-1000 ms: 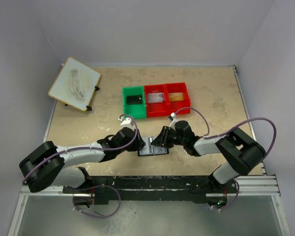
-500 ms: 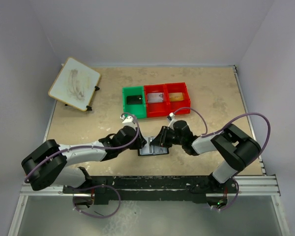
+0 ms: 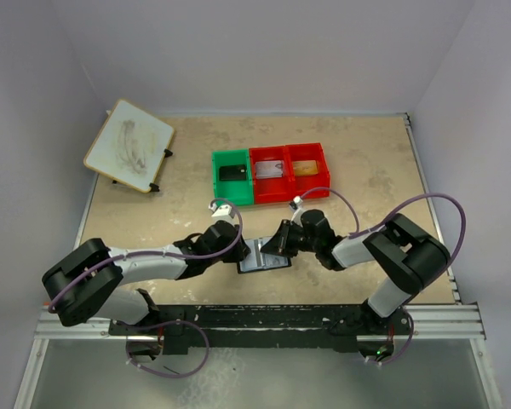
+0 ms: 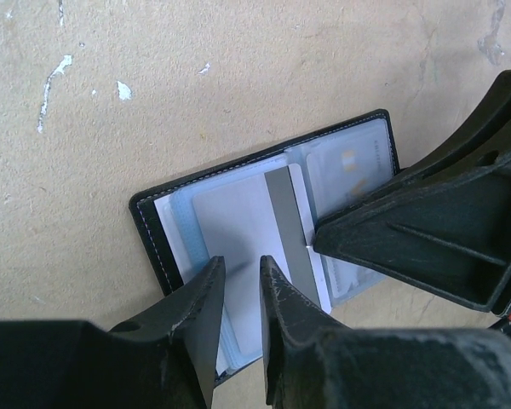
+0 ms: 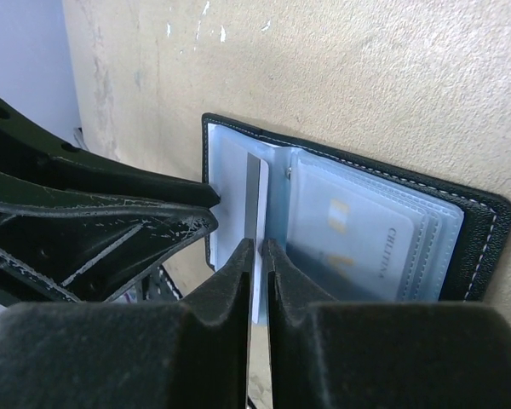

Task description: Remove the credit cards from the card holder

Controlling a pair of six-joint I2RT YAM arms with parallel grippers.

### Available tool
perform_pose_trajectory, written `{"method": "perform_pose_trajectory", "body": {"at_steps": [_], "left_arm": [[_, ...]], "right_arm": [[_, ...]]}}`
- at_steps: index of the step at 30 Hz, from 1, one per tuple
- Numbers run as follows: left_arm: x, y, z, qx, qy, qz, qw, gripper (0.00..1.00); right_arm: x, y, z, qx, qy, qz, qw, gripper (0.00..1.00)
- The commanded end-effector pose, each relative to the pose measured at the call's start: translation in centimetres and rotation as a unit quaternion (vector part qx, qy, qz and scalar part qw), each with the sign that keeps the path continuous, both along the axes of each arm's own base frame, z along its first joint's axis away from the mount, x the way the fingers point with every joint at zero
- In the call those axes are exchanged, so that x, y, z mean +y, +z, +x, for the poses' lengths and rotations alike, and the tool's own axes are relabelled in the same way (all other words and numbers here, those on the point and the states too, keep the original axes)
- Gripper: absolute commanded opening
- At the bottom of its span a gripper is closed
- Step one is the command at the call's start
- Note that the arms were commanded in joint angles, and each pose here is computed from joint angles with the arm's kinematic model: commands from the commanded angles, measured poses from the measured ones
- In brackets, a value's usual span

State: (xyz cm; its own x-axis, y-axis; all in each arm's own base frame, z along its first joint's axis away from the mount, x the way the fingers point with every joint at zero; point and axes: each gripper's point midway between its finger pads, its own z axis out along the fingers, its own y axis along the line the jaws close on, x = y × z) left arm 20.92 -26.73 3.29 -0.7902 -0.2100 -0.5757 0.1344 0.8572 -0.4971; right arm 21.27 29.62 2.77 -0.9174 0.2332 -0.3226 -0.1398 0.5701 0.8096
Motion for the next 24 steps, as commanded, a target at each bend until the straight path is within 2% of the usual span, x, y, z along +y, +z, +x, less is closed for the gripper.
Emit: {"method": "perform_pose_trajectory", "body": {"at_steps": [1,6,14,17,24], "left_arm": [[0.7,-0.1,0.1,-0.001,0.014,0.005,1.000,0.21],[0.8,-0.8,-0.2,0.007,0.009,0.009,1.000,0.18],[1.8,-2.0,-0.9,0.017,0.007,0.033,0.999,0.16],[2.0,-2.3,-1.0,0.019,0.008,0.037,0.999,0.16],[2.1,-2.6,-1.0,0.019,-0.006,0.055,0.998,0.14]], "right_arm": [[0.4,0.7,0.0,-0.012,0.009,0.013,1.000,0.14],[0.8,0.4,0.2,-0.014,0.019,0.010,1.000,0.17],[1.2,1.6,0.4,-0.032,0.023,0.026,0.999,0.07],[1.1,2.0,0.1,-0.034,0.027,0.025,0.999,0.00],[-0.4,1.0,-0.2,-0.021,0.004,-0.003,1.000,0.00]]}}
